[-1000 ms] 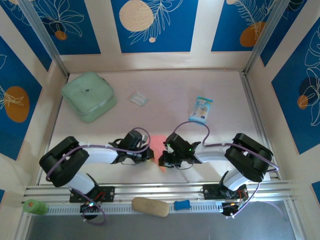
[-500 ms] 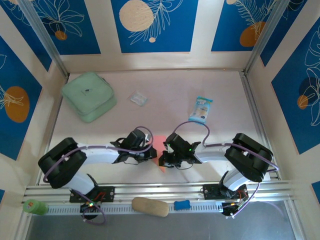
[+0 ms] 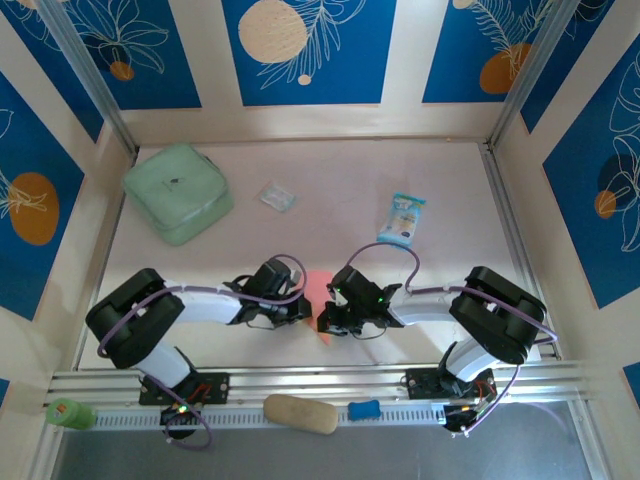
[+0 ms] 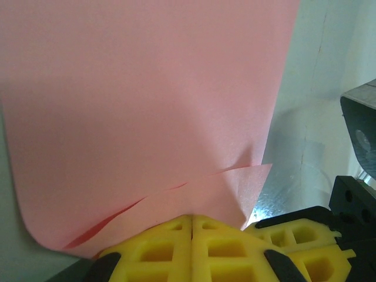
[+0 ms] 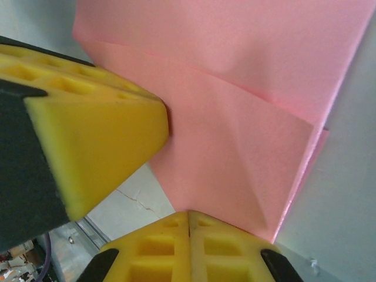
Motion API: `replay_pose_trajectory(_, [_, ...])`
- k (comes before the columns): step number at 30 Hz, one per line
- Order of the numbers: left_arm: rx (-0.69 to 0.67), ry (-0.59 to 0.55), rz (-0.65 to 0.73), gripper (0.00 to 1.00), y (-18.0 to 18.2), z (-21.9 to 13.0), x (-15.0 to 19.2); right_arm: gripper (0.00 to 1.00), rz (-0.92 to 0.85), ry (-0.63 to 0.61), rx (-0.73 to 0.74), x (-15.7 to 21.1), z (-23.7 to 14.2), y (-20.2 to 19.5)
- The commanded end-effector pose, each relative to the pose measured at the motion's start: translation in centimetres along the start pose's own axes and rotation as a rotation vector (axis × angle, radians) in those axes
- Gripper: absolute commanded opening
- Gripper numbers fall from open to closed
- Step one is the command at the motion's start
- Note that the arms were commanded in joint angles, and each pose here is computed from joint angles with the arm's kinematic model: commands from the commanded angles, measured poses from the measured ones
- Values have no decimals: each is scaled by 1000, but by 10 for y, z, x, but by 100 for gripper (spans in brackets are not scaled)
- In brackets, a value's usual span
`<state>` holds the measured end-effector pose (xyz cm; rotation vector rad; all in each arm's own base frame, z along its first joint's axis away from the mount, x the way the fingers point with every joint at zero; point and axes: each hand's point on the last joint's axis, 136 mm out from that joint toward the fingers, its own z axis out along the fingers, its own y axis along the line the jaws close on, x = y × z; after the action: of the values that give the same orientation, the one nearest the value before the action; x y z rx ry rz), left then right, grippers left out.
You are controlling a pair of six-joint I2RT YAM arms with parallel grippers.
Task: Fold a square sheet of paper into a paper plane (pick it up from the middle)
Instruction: Perform the third fold on the triangle at the bottom-center of the table.
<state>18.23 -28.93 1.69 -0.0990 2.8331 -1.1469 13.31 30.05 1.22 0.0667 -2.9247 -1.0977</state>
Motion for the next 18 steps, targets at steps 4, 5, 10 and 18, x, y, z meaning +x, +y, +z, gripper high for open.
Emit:
replay_pose_trajectory(4, [-84, -43, -27, 0, 29, -6, -15, 4, 78, 74, 168, 26, 4, -51])
replay_pose_trajectory(5, [-88, -46, -27, 0, 31, -8, -17, 4, 77, 74, 169, 26, 4, -51])
replay_pose_trajectory(10, [-100, -59, -43, 0, 39, -13, -27, 4, 80, 75, 173, 27, 4, -53])
replay_pose_trajectory(18, [-103, -73, -73, 0, 52, -20, -36, 4, 76, 78, 170, 27, 3, -52])
